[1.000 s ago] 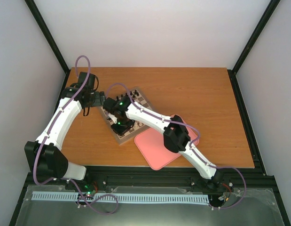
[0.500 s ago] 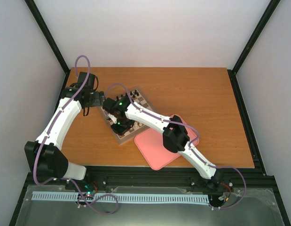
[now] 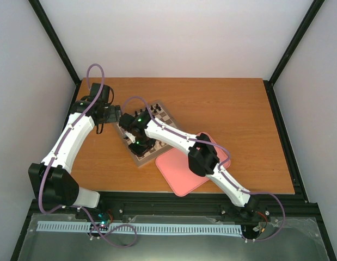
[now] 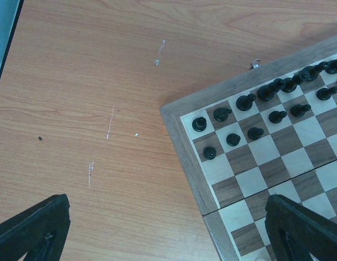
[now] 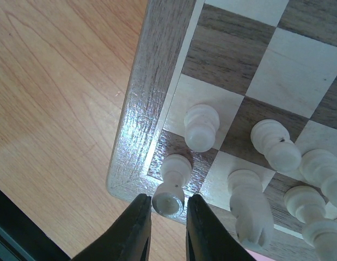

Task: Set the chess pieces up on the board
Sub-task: Place the chess piece on the chessboard.

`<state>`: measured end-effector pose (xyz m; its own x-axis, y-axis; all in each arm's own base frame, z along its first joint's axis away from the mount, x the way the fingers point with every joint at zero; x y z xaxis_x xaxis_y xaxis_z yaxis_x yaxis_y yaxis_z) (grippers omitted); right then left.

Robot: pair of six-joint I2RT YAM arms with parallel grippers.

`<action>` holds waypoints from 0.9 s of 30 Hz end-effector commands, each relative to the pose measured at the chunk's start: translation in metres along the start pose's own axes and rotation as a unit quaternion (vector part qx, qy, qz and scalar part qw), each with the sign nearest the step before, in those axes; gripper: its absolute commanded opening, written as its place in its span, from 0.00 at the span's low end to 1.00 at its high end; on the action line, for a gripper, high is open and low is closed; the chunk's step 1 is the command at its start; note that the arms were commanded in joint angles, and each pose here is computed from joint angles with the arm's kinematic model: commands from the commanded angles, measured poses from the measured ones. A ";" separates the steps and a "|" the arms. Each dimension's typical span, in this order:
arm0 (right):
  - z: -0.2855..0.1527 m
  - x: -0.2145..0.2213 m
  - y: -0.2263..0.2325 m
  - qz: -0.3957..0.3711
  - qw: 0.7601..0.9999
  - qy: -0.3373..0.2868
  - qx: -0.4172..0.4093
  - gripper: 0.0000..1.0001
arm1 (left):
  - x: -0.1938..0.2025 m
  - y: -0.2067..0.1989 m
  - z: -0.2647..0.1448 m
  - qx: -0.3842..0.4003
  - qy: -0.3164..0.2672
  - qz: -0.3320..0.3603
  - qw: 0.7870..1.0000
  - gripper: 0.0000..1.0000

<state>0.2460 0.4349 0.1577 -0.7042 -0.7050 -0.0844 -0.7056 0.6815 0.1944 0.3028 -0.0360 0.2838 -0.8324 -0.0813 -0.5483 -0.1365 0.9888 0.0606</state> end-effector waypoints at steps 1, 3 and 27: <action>0.007 -0.003 0.003 -0.008 1.000 -0.001 0.003 0.20 | 0.000 -0.004 -0.008 0.024 -0.006 0.000 1.000 1.00; 0.006 -0.003 0.003 -0.009 1.000 -0.001 0.002 0.21 | 0.000 -0.004 -0.008 0.024 -0.007 0.000 1.000 1.00; -0.124 0.027 -0.002 0.016 0.990 -0.135 0.046 0.51 | -0.005 -0.005 -0.009 0.025 -0.007 0.004 1.000 1.00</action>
<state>0.2393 0.4104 0.2318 -0.7147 -0.6614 -0.2278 -0.6971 0.7002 0.1541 0.3021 -0.0391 0.2841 -0.8349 -0.0786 -0.5447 -0.1189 0.9921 0.0391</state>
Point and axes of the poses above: each gripper's point midway between its finger pads, its own z axis out along the fingers, its own y axis along the line the jaws close on, x = y × z, the point moved 9 cm from there along -z, back along the fingers, and after that the axes turned 5 degrees about z, right-handed, at the moved point
